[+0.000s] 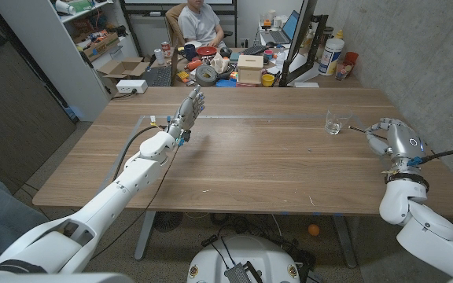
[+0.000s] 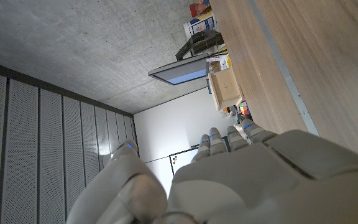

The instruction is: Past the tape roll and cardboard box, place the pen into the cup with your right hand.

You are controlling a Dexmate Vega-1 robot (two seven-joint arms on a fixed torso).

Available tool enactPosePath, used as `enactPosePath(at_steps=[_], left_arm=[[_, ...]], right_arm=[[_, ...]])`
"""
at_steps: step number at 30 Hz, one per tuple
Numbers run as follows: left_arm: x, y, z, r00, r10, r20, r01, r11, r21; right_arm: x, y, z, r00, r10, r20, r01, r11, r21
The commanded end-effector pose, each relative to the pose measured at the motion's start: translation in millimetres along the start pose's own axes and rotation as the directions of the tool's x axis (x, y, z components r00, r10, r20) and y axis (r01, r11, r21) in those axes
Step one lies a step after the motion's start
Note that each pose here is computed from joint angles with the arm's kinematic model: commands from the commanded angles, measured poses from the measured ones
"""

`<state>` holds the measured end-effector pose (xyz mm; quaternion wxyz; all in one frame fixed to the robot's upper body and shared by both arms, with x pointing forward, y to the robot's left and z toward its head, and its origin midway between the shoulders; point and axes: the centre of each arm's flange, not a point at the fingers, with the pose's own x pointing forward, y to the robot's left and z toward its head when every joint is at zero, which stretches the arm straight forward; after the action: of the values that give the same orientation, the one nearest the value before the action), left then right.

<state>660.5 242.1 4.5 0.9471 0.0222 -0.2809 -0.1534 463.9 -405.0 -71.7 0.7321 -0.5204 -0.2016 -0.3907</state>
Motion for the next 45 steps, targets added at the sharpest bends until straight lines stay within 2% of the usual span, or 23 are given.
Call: enactPosePath(at_steps=[1,27,33,45], left_arm=[[-2.9,1.8,0.6,1.000,0.011,0.004,-0.011,1.000,-0.001],[-14.0,5.1,1.4,0.999,0.042,0.017,-0.042,0.999,-0.005],[-17.9,4.8,1.7,0.999,0.049,0.022,-0.049,0.999,-0.006],[-25.5,5.2,2.3,0.998,0.064,0.027,-0.064,0.998,-0.009]], right_arm=[[20.5,-3.4,6.7,0.999,-0.015,0.041,0.016,1.000,-0.015],[75.2,-6.1,30.0,0.985,-0.028,0.168,0.043,0.995,-0.087],[85.0,-6.3,35.8,0.979,-0.019,0.201,0.041,0.993,-0.107],[101.8,-4.6,38.8,0.970,0.000,0.241,0.038,0.988,-0.150]])
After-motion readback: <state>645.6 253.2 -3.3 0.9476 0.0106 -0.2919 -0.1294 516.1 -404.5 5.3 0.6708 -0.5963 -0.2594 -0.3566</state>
